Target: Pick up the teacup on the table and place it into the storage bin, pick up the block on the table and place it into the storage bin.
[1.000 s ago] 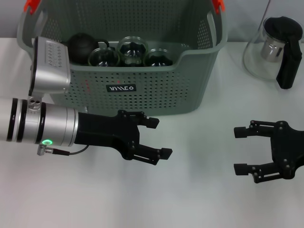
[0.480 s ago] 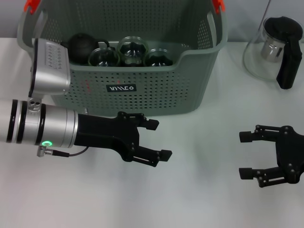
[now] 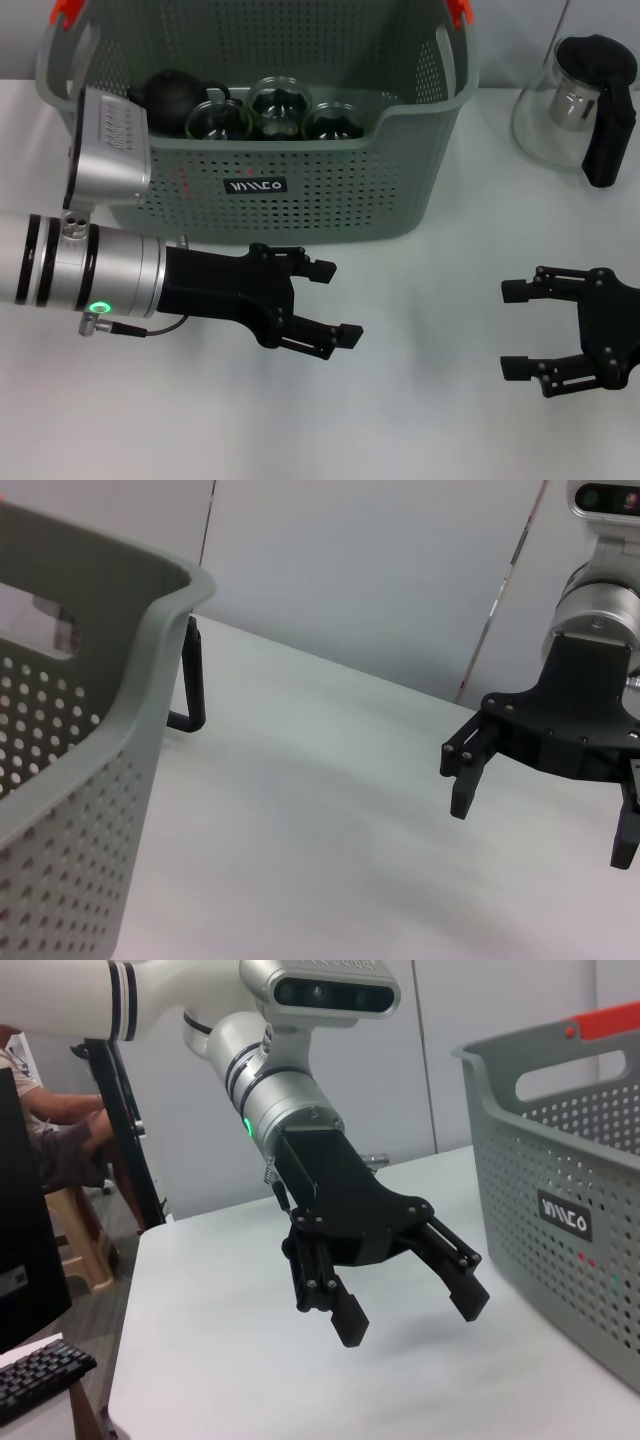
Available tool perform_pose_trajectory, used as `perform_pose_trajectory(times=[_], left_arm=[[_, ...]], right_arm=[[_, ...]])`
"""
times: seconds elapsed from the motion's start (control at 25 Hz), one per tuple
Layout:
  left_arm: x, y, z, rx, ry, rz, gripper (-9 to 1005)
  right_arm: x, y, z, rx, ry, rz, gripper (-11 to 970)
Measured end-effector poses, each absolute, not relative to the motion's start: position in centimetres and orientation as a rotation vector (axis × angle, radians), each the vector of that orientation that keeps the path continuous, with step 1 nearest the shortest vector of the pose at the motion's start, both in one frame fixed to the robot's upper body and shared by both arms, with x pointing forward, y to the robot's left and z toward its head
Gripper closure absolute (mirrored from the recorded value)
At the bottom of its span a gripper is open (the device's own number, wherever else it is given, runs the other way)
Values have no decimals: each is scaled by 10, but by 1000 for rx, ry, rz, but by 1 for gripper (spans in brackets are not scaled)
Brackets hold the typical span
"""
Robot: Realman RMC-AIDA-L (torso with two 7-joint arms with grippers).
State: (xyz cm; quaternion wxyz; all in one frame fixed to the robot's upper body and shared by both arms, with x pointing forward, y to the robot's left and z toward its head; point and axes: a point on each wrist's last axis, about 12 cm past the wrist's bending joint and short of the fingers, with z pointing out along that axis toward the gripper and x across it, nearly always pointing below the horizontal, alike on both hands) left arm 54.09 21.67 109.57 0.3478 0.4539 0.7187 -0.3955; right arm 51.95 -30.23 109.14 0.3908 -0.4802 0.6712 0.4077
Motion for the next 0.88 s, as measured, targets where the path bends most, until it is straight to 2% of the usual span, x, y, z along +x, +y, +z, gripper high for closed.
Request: perform_pose_trajectory(times=[0.88], left_arm=[[541,215,1094,1200,1885,-1025,67]], right_arm=[[517,-300,1087,-1228,1720,1049,16]])
